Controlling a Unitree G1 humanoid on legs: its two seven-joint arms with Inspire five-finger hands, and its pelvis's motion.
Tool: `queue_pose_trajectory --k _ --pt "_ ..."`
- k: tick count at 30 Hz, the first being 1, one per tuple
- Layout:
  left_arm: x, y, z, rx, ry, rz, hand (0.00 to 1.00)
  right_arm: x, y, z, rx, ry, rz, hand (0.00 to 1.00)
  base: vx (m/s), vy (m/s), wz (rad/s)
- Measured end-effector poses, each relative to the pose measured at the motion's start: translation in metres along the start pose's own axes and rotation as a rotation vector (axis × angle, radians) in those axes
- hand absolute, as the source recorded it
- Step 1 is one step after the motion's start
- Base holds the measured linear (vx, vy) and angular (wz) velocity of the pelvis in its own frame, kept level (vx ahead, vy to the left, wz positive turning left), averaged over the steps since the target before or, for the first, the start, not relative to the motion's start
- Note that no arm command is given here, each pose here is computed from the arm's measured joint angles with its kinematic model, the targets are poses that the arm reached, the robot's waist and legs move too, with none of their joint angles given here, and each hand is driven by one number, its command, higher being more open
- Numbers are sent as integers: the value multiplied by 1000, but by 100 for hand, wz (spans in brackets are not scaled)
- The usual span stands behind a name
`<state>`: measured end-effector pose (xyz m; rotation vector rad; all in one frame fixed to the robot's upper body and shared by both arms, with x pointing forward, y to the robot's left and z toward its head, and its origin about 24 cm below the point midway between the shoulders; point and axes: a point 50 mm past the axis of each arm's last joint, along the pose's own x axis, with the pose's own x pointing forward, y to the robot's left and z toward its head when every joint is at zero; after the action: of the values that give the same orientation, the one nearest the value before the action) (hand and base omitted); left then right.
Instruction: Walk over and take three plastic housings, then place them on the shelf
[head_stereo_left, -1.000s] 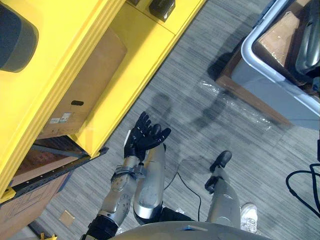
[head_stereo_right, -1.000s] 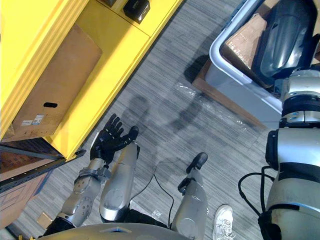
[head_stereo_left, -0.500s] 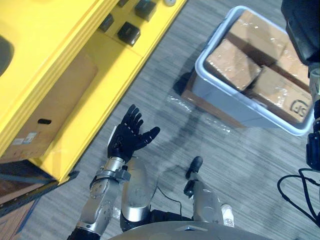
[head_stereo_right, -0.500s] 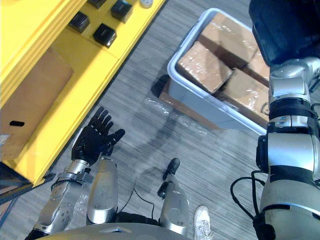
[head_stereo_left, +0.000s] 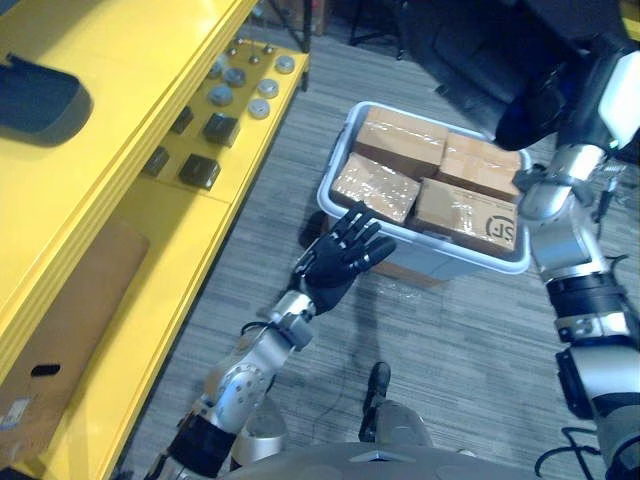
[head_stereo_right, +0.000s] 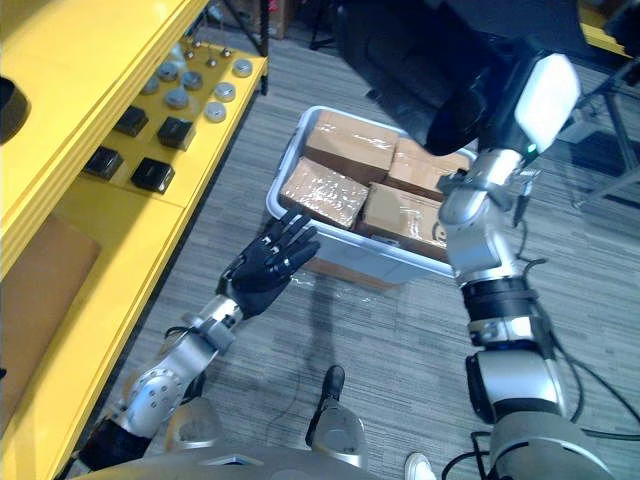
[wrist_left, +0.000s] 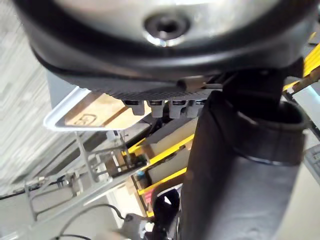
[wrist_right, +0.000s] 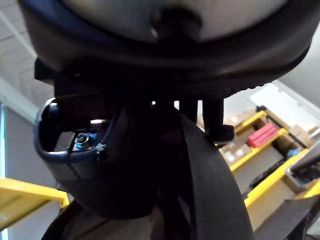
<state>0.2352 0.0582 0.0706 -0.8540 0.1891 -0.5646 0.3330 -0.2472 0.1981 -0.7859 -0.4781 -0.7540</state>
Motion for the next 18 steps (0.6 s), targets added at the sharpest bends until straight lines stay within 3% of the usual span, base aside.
queue_pose_trajectory --k 8,13,18 --pt "10 -4 12 -48 -183 22 100 -48 25 21 119 -25 111 0 -26 5 -14" --pt "14 -12 0 15 -154 58 100 -75 49 33 170 -19 239 0 0 0 0" --pt "16 -4 -4 124 -140 147 100 -88 58 38 200 -18 295 0 -14 6 0"
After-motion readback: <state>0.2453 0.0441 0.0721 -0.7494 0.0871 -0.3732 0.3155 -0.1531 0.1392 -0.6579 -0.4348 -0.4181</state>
